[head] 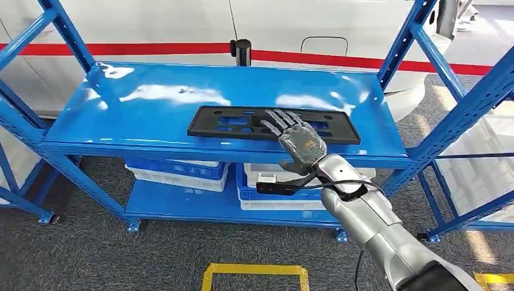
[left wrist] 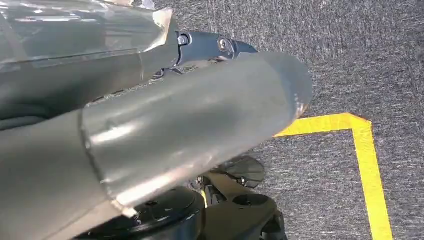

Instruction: Take the parts from the cabinet and place them on the table.

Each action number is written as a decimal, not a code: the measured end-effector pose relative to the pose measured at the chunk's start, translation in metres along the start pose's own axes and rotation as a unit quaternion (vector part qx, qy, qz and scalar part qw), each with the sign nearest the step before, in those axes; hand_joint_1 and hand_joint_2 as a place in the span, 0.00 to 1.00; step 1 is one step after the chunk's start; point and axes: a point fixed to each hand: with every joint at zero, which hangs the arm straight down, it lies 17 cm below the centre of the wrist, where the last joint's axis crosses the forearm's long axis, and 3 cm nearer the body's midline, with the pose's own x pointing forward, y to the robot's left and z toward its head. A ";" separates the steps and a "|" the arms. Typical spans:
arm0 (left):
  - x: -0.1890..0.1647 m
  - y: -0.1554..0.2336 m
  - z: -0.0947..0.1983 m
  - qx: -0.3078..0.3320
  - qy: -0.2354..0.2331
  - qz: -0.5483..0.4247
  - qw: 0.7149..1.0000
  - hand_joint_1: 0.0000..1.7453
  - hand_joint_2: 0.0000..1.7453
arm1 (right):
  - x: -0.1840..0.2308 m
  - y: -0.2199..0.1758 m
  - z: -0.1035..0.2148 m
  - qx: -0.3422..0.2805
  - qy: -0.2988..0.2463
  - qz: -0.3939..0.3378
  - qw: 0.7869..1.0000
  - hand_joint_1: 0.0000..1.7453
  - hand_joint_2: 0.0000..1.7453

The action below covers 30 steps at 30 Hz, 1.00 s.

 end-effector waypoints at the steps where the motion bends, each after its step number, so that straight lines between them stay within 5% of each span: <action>1: 0.000 0.000 0.000 0.000 0.000 0.000 1.000 0.00 0.00 | 0.000 0.001 0.000 0.002 0.000 0.000 1.000 0.00 1.00; 30: 0.002 -0.007 0.002 -0.009 -0.006 -0.004 1.000 0.00 0.00 | -0.006 0.000 -0.027 0.009 0.029 0.033 0.999 0.00 1.00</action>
